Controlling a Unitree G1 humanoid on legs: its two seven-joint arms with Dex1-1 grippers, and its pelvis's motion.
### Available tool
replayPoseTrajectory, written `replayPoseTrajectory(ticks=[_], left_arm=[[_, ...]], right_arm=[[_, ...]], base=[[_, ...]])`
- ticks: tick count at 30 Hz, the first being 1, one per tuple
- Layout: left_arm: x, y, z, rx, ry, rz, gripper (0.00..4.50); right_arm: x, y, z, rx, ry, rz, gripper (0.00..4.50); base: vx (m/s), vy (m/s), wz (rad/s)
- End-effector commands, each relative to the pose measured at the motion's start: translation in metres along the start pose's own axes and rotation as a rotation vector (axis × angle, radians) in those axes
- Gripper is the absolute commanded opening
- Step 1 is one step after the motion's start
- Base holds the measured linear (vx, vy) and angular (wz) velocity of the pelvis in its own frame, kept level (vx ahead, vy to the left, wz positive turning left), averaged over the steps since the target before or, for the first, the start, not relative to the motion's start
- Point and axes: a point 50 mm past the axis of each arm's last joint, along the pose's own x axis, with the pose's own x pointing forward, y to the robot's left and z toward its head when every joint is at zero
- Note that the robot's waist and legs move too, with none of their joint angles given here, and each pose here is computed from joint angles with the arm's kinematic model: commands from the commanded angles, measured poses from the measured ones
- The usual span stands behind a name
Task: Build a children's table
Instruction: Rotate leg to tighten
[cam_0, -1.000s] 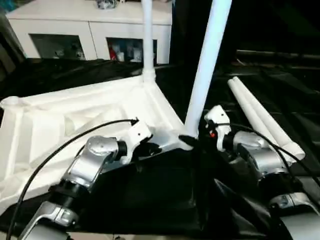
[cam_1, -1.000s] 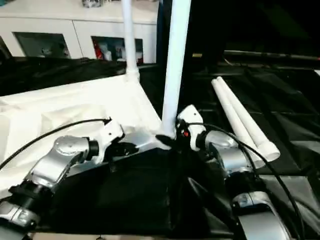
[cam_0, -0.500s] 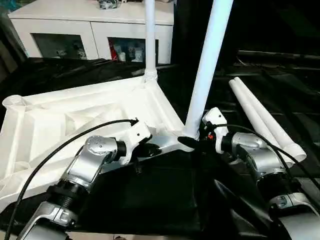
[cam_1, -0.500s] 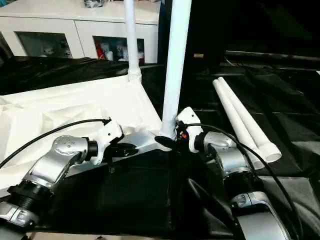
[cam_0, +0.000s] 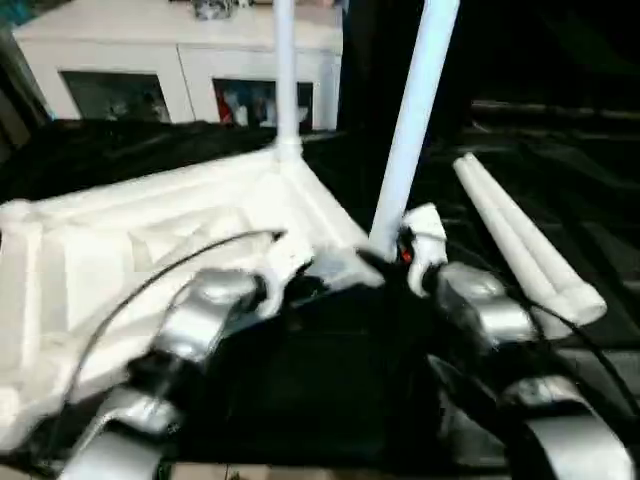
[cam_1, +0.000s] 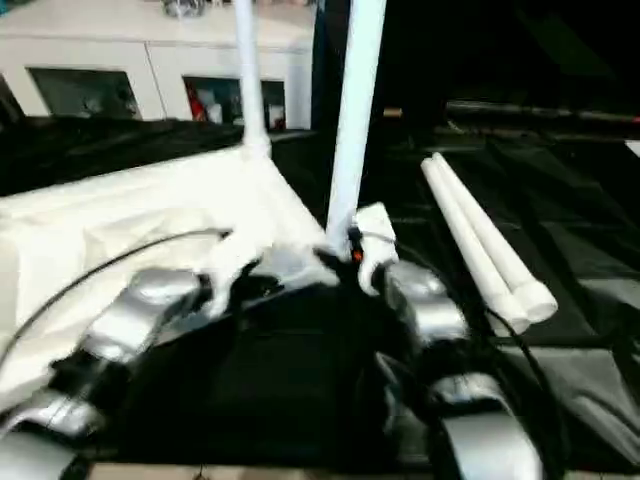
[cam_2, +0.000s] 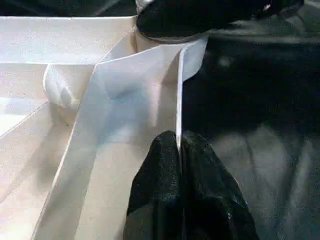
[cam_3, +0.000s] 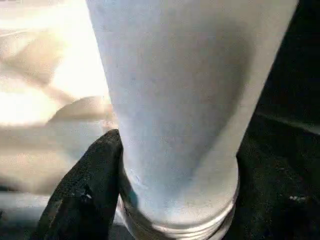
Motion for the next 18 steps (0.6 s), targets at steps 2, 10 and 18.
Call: replayPoseTrajectory(ticks=[2,10,18], left_arm=[[0.008,0.013,0.018,-0.065,-0.037,0.203,0.0],[0.019,0.002,0.031,-0.008,-0.091,0.165,0.0],[0.006,0.0,0.02,0.021,-0.12,0.041,0.0]], right_arm=[[0.003,-0.002,-0.028,0.113,0.12,-0.244,2.74],[0.016,0.022,-0.01,0.126,0.021,-0.169,3.5],[0.01,0.013,0.005,-0.077,-0.003,-0.036,3.98]], base=[[0.0,0.0,0.0],[0.0,0.0,0.0],[0.0,0.0,0.0]])
